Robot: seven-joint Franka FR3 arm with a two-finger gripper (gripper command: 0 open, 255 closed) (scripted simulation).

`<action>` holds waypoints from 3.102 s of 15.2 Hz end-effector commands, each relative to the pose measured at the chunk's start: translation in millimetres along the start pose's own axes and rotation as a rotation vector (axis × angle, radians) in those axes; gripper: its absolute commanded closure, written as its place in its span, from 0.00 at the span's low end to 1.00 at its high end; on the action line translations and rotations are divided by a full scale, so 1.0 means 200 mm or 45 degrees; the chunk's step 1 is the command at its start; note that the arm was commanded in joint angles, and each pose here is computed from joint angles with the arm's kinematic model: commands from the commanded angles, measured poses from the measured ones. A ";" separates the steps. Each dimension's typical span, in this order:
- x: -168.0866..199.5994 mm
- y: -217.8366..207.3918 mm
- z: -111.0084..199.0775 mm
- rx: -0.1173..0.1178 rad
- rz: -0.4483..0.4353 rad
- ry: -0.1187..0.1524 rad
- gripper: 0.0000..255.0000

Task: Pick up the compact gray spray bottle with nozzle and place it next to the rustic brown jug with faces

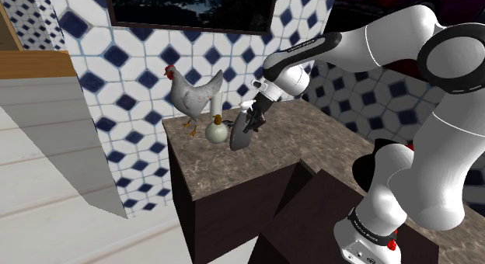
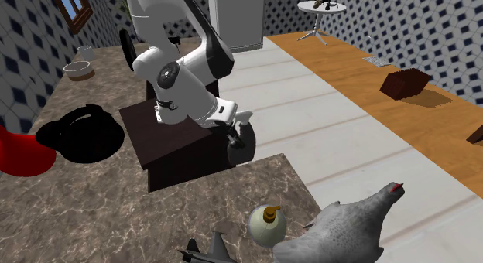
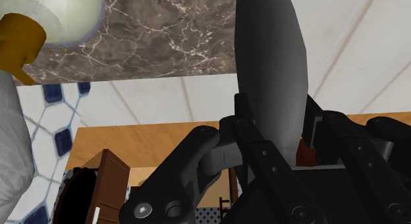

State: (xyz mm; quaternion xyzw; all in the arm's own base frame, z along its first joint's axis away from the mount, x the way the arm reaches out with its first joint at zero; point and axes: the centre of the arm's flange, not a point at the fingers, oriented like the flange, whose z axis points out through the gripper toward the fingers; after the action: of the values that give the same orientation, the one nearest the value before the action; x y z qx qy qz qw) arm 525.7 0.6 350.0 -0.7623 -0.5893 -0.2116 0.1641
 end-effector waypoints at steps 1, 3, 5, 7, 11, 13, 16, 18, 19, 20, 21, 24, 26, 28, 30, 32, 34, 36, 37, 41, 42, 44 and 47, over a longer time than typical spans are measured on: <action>0.03 -0.01 -0.05 0.000 0.000 0.000 1.00; 0.05 -0.01 -0.10 0.000 0.000 0.000 1.00; 0.08 -0.01 -0.14 0.000 0.000 0.000 1.00; 0.11 -0.01 -0.19 0.000 0.000 0.000 1.00; 0.16 -0.01 -0.28 0.000 0.000 0.000 1.00; 0.19 -0.01 -0.32 0.000 0.000 0.000 1.00; 0.23 -0.01 -0.39 0.000 0.000 0.000 1.00; 0.26 -0.01 -0.43 0.000 0.000 0.000 1.00; 0.27 -0.01 -0.46 0.000 0.000 0.000 1.00; 0.29 -0.01 -0.48 0.000 0.000 0.000 1.00; 0.30 -0.01 -0.50 0.000 0.000 0.000 1.00; 0.34 -0.01 -0.57 0.000 0.000 0.000 1.00; 0.37 -0.01 -0.62 0.000 0.000 0.000 1.00; 0.39 -0.01 -0.66 0.000 0.000 0.000 1.00; 0.42 -0.01 -0.71 0.000 0.000 0.000 1.00; 0.45 -0.01 -0.75 0.000 0.000 0.000 1.00; 0.48 -0.01 -0.79 0.000 0.000 0.000 1.00; 0.39 -0.09 -0.85 0.000 0.000 0.000 1.00; 0.34 -0.13 -0.87 0.000 0.000 0.000 1.00; 0.17 -0.29 -0.98 0.000 0.000 0.000 1.00; 0.12 -0.34 -1.01 0.000 0.000 0.000 1.00; 0.03 -0.42 -1.06 0.000 0.000 0.000 1.00; -0.10 -0.54 -1.14 0.000 0.000 0.000 1.00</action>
State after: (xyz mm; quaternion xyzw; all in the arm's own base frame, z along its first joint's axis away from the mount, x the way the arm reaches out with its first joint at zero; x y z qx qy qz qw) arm 401.8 -94.0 536.5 -0.7625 -0.5888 -0.2118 0.1643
